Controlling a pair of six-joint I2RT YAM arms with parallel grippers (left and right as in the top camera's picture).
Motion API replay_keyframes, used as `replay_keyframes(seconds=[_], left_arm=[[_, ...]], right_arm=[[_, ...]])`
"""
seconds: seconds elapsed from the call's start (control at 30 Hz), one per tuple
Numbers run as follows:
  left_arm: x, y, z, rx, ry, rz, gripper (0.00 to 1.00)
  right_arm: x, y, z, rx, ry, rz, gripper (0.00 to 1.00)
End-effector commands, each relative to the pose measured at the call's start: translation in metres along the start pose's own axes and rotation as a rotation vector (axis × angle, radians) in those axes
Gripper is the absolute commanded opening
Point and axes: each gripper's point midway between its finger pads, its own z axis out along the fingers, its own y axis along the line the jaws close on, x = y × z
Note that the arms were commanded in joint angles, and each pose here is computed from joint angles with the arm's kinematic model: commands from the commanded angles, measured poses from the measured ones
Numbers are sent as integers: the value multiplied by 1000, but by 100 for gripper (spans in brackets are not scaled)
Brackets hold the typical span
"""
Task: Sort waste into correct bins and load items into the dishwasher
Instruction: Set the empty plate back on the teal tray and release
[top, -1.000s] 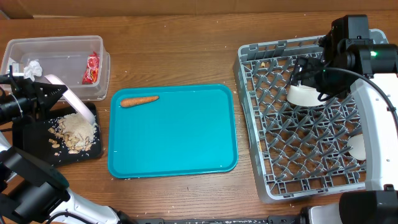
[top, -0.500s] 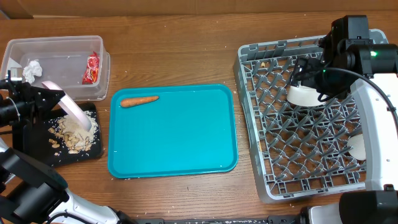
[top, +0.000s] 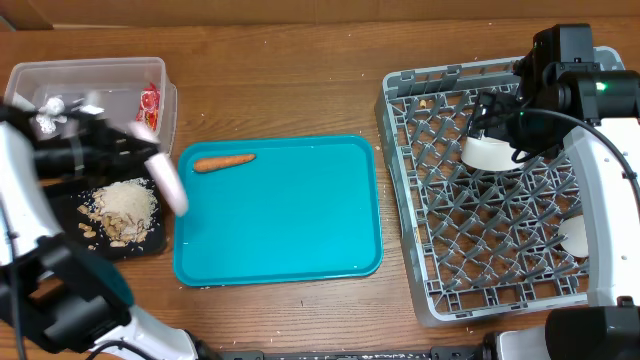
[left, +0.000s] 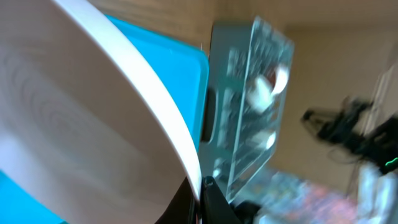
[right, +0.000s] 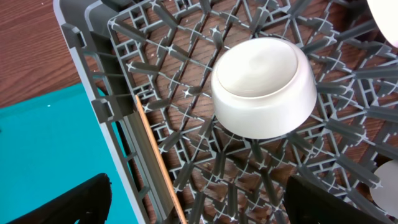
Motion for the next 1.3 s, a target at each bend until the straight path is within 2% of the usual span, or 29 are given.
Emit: replay_keyframes(seconds=[0.0, 0.2, 0.43, 0.63, 0.83, 0.9, 0.93, 0.97, 1.07, 1.27], left_arm=[[19, -24, 40, -174, 111, 97, 4], [36, -29, 117, -485, 210, 167, 4], [69, -34, 195, -747, 221, 286, 4], [121, -17, 267, -841, 359, 351, 4], [145, 5, 294, -895, 456, 367, 6], [145, 6, 294, -896, 458, 367, 13], [144, 5, 293, -895, 454, 366, 29], [139, 2, 290, -890, 443, 358, 57], [128, -4, 276, -887, 418, 332, 62], [90, -22, 224, -867, 272, 287, 62]], right_arm=[[-2, 1, 0, 8, -10, -11, 91], [-2, 1, 0, 9, -9, -11, 91], [-2, 1, 0, 8, -9, -11, 91], [-1, 1, 0, 9, -5, -10, 91], [-1, 1, 0, 10, -3, -10, 91], [0, 1, 0, 11, 1, -10, 91], [1, 0, 0, 12, 5, -10, 91], [3, 0, 0, 14, 13, -9, 91], [4, 0, 0, 15, 16, -9, 91], [3, 1, 0, 12, 12, -11, 93]])
